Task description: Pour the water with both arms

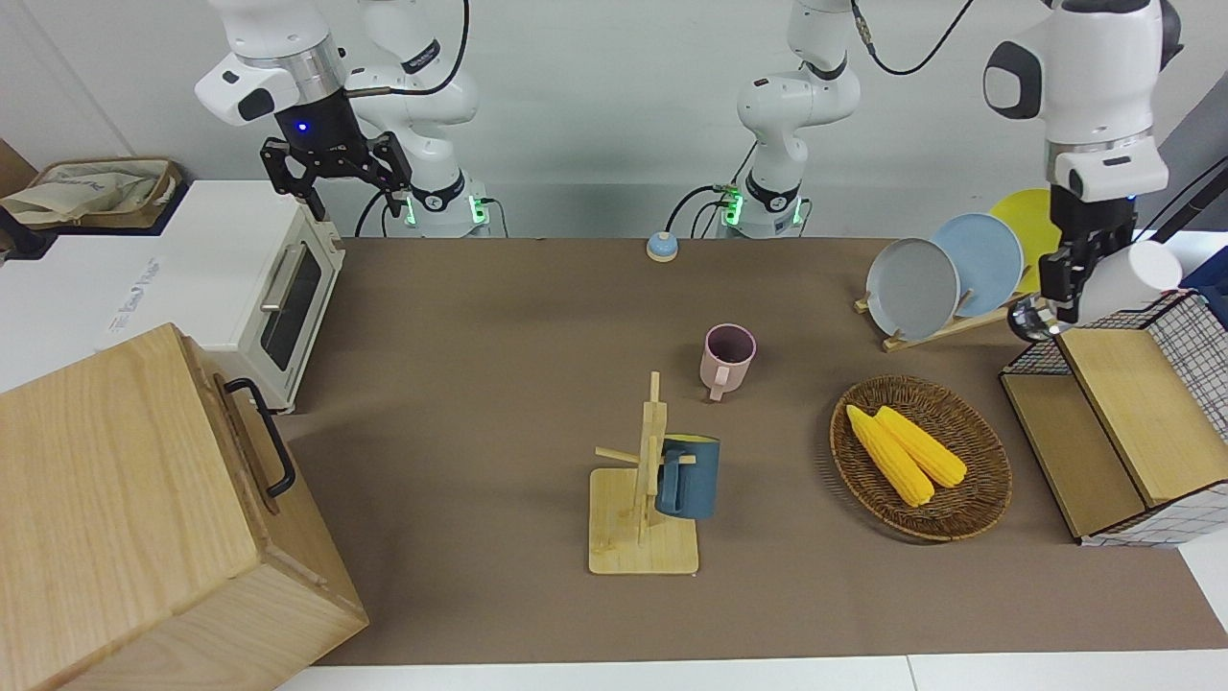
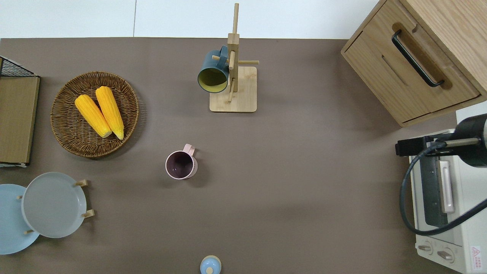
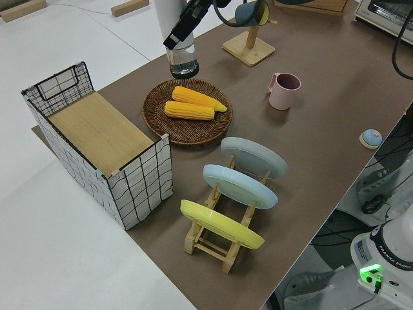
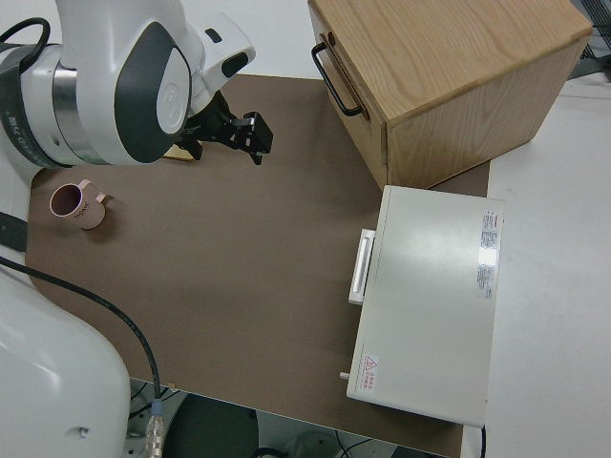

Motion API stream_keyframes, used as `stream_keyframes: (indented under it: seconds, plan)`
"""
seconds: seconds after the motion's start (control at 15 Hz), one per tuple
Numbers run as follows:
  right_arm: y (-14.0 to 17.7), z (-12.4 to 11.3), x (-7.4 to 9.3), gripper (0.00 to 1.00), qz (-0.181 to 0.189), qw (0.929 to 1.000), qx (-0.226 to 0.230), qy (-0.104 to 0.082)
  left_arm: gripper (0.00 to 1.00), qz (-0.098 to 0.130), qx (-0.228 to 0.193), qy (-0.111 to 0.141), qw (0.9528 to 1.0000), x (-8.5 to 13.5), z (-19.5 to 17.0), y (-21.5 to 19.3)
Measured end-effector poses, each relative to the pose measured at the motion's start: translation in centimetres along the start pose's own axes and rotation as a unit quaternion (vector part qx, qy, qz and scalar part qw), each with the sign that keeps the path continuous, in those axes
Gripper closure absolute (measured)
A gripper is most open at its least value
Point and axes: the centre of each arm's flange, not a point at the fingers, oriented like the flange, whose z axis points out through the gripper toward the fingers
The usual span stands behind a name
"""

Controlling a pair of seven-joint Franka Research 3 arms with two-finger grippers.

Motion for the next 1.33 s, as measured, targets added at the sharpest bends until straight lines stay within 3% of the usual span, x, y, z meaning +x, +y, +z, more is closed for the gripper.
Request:
stream_keyframes:
  seconds: [0.33, 0.6, 1.0, 1.33]
  plan:
    - [0.0, 0.0, 0.0, 0.0, 0.0, 1.0, 0.0, 0.0, 0.37, 0.014, -0.033, 0.015, 0.9992, 1.4, 0.7, -6.0]
    - [0.0, 0.0, 0.0, 0.0, 0.0, 1.0, 0.0, 0.0, 0.37, 0.029, -0.053, 0.042, 0.9973, 2.2, 1.5, -10.1]
    - [0.0, 0.0, 0.0, 0.0, 0.0, 1.0, 0.0, 0.0, 0.37, 0.056, -0.076, 0.072, 0.993, 2.2, 6.1, -13.8]
    - [0.0, 0.0, 0.0, 0.0, 0.0, 1.0, 0.0, 0.0, 0.37, 0.066, -0.116, 0.08, 0.9878, 1.1, 9.6, -17.3]
